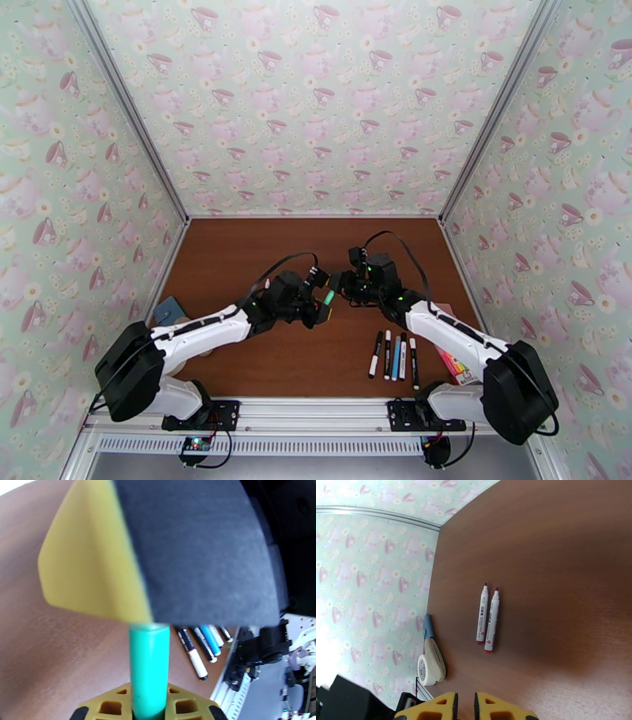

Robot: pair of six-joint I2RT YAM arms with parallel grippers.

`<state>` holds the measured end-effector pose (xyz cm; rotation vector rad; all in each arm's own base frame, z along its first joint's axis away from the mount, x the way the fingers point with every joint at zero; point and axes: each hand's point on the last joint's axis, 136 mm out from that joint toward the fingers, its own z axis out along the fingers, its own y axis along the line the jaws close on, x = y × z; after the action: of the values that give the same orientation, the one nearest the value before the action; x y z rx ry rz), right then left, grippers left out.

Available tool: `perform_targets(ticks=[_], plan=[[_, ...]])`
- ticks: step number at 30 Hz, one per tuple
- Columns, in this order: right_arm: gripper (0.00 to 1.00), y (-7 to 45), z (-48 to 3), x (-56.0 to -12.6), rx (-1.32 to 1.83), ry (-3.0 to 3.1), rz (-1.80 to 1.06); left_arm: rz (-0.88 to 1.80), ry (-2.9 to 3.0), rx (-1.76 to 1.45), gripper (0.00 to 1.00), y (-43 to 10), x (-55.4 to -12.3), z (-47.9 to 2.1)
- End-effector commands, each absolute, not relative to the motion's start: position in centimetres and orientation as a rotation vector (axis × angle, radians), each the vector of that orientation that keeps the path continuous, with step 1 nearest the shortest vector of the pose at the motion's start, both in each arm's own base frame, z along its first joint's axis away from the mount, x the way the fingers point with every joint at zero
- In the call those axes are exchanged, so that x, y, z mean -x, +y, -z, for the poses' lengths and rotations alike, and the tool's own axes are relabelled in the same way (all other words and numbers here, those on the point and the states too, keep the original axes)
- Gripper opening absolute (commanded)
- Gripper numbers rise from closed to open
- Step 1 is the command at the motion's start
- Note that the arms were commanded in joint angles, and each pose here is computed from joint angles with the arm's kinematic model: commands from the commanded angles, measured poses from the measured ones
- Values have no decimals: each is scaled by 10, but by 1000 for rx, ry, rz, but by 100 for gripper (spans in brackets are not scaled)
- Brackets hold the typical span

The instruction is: Open the pen caps

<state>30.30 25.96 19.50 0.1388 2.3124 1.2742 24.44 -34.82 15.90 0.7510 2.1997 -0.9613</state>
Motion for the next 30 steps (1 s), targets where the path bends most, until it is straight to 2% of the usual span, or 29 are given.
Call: perform_targets(ticks=[1,6,11,20,30], plan=[[0,232,-222,-324,-258,2218,-1201,835,2313,-763,0,-325,-239,-132],[0,244,-249,-320,-93,2101,-1362,1282,2216,-802,0,-346,-216,-161],[0,236,-259,-324,-47,2063,-1327,1402,2213,-865,0,-350,-204,-171],[0,197,-227,-347,-114,2263,-1029,1114,2184,-674,0,-325,-235,-175],[3,121,-148,-372,-138,2628,-534,1117,2116,-586,0,-319,-244,-186]])
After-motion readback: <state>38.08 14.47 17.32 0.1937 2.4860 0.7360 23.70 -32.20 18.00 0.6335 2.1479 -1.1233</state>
